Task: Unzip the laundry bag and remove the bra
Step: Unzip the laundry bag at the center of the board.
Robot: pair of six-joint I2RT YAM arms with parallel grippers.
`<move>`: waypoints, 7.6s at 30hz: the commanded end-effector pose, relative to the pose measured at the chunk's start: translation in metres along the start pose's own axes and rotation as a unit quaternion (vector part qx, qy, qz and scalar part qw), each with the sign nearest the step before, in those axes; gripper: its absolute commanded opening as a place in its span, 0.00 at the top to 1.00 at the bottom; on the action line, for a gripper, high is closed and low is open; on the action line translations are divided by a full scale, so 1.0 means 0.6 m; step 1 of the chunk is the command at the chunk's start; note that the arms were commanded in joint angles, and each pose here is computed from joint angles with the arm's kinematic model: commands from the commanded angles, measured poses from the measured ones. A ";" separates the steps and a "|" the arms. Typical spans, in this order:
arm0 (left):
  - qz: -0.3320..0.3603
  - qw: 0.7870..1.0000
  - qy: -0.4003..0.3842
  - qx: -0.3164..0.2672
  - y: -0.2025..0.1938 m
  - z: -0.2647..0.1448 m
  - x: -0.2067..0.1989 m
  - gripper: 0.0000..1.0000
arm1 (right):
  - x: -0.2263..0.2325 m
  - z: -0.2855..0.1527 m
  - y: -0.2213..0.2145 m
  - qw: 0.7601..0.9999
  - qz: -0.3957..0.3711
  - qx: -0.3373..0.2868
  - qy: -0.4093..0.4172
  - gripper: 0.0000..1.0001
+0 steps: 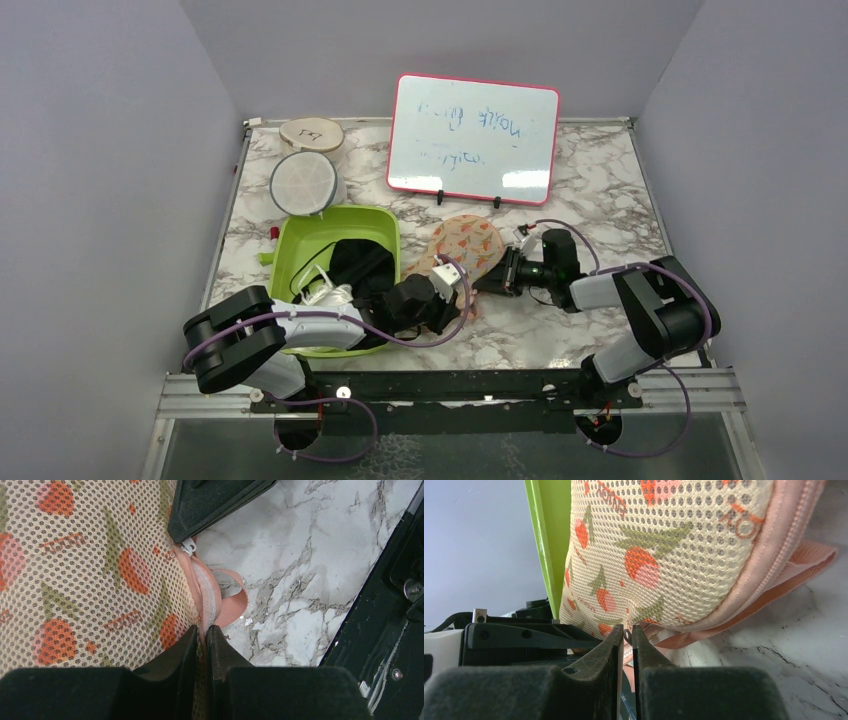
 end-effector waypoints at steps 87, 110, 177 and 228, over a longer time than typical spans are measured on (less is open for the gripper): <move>0.116 0.974 0.173 0.086 -0.003 0.055 0.059 0.84 | 0.013 -0.054 -0.025 0.974 -0.223 -0.028 -0.018 0.46; 0.056 0.995 0.066 -0.041 0.087 -0.017 0.017 1.00 | 0.092 -0.051 -0.037 0.896 -0.376 -0.095 0.217 0.56; -0.025 0.997 0.003 -0.074 0.091 -0.041 -0.003 1.00 | 0.118 -0.008 -0.031 0.890 -0.372 -0.065 0.254 0.88; -0.026 0.997 0.049 -0.060 0.086 -0.050 0.030 1.00 | 0.054 -0.009 0.017 0.889 -0.437 -0.070 -0.119 0.99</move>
Point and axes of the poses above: each gripper's point midway between its finger pads, its own z axis out along the fingers, its own x axis along the line the jaws close on, y = z × x, the point moved 4 cm from there along -z, back along the fingers, and after that the axes turned 2 degrees about z, right-handed, at the moved point
